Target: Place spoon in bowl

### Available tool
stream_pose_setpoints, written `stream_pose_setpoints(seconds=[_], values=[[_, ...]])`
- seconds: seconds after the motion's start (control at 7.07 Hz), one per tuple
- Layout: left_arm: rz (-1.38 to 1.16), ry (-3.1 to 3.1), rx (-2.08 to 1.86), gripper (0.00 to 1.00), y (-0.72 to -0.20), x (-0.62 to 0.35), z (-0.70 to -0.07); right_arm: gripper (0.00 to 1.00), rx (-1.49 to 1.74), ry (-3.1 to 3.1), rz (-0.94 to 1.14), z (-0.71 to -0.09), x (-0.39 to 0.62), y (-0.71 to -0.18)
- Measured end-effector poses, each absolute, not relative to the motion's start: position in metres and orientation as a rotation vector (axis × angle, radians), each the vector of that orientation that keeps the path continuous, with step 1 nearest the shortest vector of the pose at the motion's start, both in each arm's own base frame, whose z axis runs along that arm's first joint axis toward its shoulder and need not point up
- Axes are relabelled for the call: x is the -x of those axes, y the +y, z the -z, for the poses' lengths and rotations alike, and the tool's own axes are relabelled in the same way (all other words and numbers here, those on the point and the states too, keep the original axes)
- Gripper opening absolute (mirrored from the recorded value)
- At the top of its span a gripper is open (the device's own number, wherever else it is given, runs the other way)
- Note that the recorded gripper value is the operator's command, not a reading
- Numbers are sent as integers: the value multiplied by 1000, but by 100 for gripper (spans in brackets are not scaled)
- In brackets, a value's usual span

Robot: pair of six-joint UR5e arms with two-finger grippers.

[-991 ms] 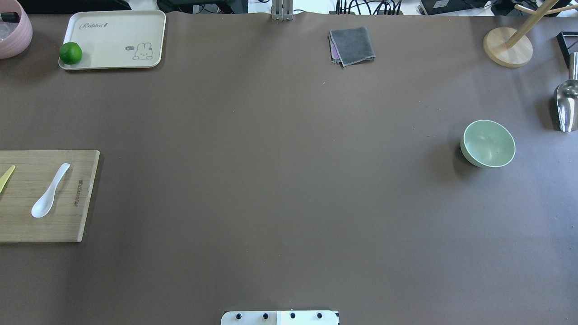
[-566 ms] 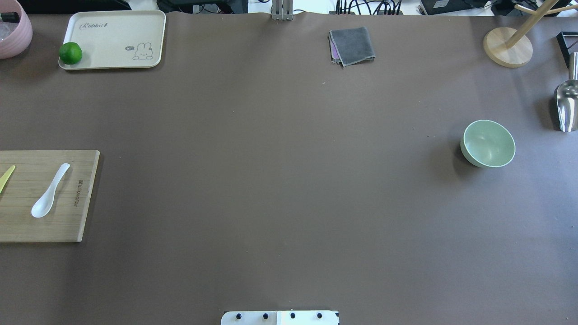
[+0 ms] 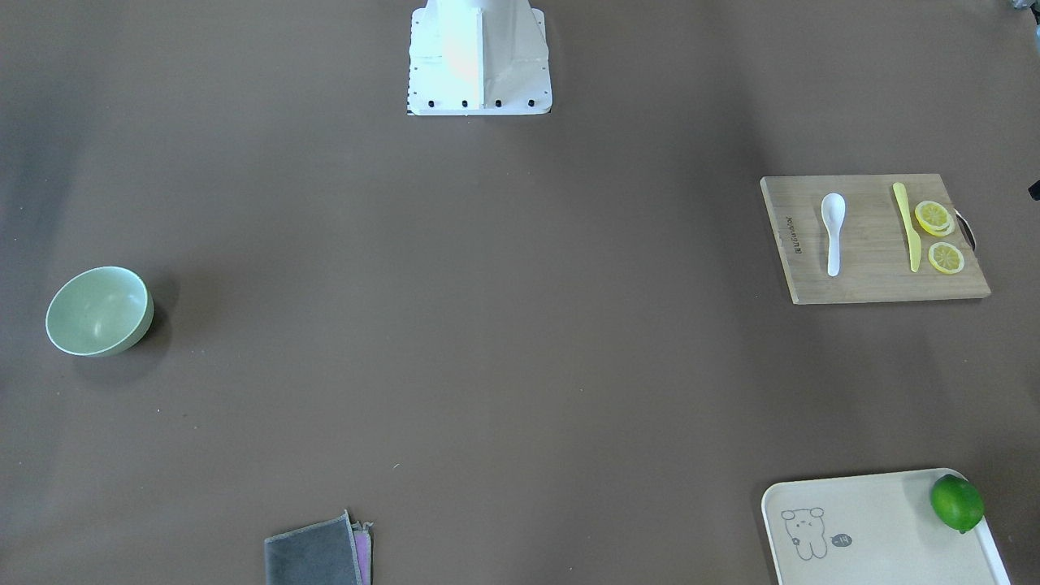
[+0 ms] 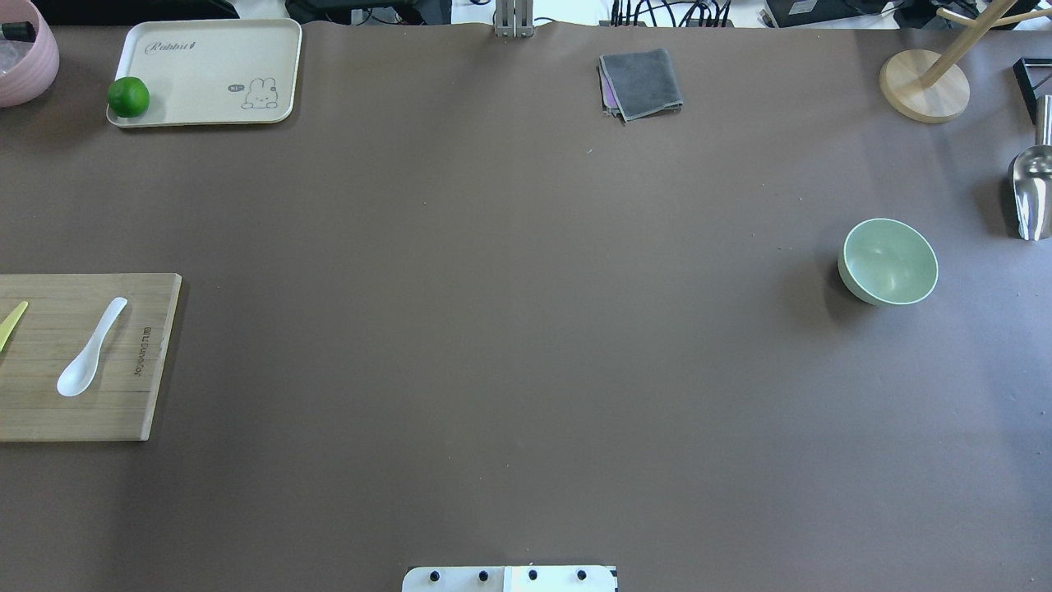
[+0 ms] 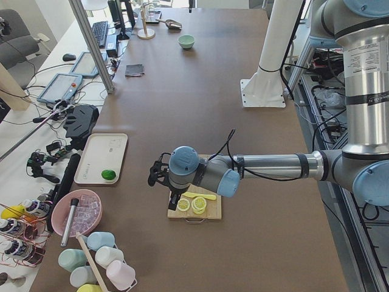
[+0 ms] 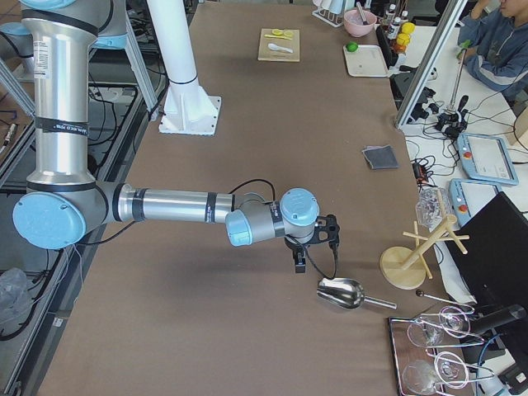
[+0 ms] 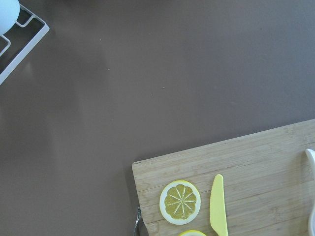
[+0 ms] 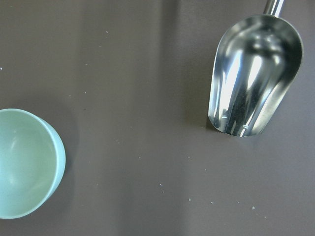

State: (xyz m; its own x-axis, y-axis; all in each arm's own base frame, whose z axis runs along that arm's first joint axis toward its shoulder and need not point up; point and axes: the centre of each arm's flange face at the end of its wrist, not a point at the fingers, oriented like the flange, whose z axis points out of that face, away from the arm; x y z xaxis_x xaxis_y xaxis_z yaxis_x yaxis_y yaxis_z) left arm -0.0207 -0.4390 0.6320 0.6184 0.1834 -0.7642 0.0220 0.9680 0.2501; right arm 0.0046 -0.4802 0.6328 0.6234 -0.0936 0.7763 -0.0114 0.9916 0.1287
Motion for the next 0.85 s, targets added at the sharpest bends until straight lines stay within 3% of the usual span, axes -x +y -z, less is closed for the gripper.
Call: stream_pose_setpoints(seconds=[0.85], values=[[-63, 949, -207, 97, -430, -117, -605, 90, -43, -922, 141, -602, 102, -525]])
